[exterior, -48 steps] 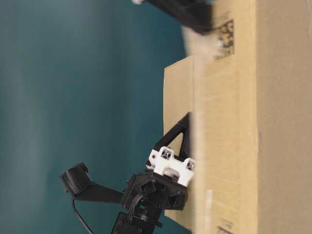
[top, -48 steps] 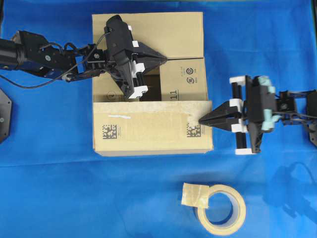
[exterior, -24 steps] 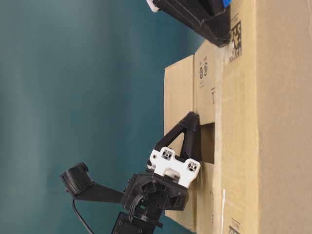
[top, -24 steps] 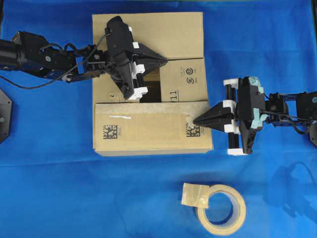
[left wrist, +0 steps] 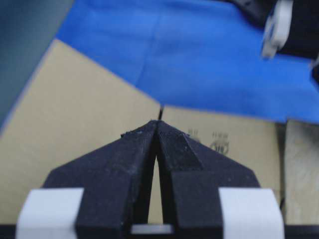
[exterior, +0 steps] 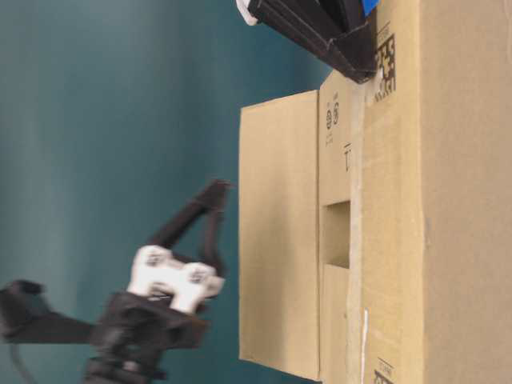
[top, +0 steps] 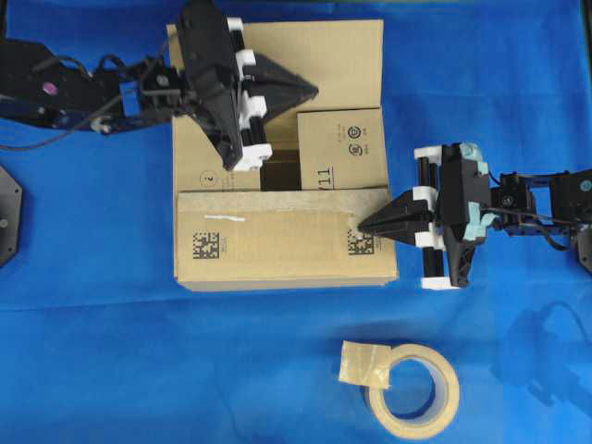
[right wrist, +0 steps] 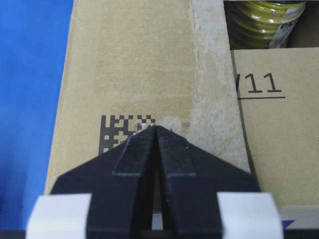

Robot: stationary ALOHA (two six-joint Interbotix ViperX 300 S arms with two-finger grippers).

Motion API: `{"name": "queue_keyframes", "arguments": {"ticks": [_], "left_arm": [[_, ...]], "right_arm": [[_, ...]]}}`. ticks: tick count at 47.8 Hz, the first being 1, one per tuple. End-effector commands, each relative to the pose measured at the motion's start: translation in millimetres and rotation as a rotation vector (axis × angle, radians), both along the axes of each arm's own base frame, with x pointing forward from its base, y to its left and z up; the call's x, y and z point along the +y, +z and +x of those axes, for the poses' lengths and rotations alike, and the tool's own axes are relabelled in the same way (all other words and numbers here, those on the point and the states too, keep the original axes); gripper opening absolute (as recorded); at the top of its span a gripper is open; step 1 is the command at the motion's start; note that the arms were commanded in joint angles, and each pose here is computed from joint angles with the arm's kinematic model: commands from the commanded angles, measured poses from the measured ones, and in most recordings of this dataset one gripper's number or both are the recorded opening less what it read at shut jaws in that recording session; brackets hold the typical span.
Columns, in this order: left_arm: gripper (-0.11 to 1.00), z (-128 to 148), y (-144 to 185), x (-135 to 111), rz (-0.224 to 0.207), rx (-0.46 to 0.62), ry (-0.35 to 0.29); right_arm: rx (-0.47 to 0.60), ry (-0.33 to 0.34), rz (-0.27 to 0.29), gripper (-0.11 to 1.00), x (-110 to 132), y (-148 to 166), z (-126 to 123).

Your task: Close the cardboard box.

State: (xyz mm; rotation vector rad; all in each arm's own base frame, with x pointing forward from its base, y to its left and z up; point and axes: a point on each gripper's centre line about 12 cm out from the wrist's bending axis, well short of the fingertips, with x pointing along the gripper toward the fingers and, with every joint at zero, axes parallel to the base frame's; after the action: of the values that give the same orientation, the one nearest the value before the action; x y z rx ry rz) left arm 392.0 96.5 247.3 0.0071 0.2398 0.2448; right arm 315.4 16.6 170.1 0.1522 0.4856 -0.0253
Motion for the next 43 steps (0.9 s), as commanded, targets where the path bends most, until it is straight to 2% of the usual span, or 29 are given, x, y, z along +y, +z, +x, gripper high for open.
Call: {"name": "queue_keyframes", "arguments": {"ticks": [1,5,9,14,26,35,43], "left_arm": [[0.0,-3.2,33.8,11.0,0.034,-0.046,0.022],[0.0,-6.8,42.4,28.5,0.07,-0.018,0.055],[0.0,-9.0,46.4,48.7,0.087,0.013,0.096],[0.0,-11.5,42.8,78.2,0.076,0.076,0.157],[0.0,-9.0,25.7,127.1,0.039,0.245,0.228],[0.0,-1.4,0.7,137.3,-0.018,0.387,0.219],[0.0,-0.8,-2.8,133.3,-0.042,0.431,0.207]], "right_arm": [[-0.028,-0.001,-0.001,0.0,-0.2,7.6,5.0],[-0.031,-0.001,-0.002,0.0,-0.6,8.6,5.3],[-0.031,-0.001,-0.002,0.0,-0.6,8.6,5.3],[-0.032,-0.001,-0.002,0.0,-0.7,8.7,5.4],[-0.035,-0.004,-0.005,0.0,-2.1,9.4,5.9],[-0.037,-0.004,-0.005,0.0,-2.1,9.9,6.3],[-0.037,-0.007,-0.006,0.0,-3.0,9.6,6.5]]}}
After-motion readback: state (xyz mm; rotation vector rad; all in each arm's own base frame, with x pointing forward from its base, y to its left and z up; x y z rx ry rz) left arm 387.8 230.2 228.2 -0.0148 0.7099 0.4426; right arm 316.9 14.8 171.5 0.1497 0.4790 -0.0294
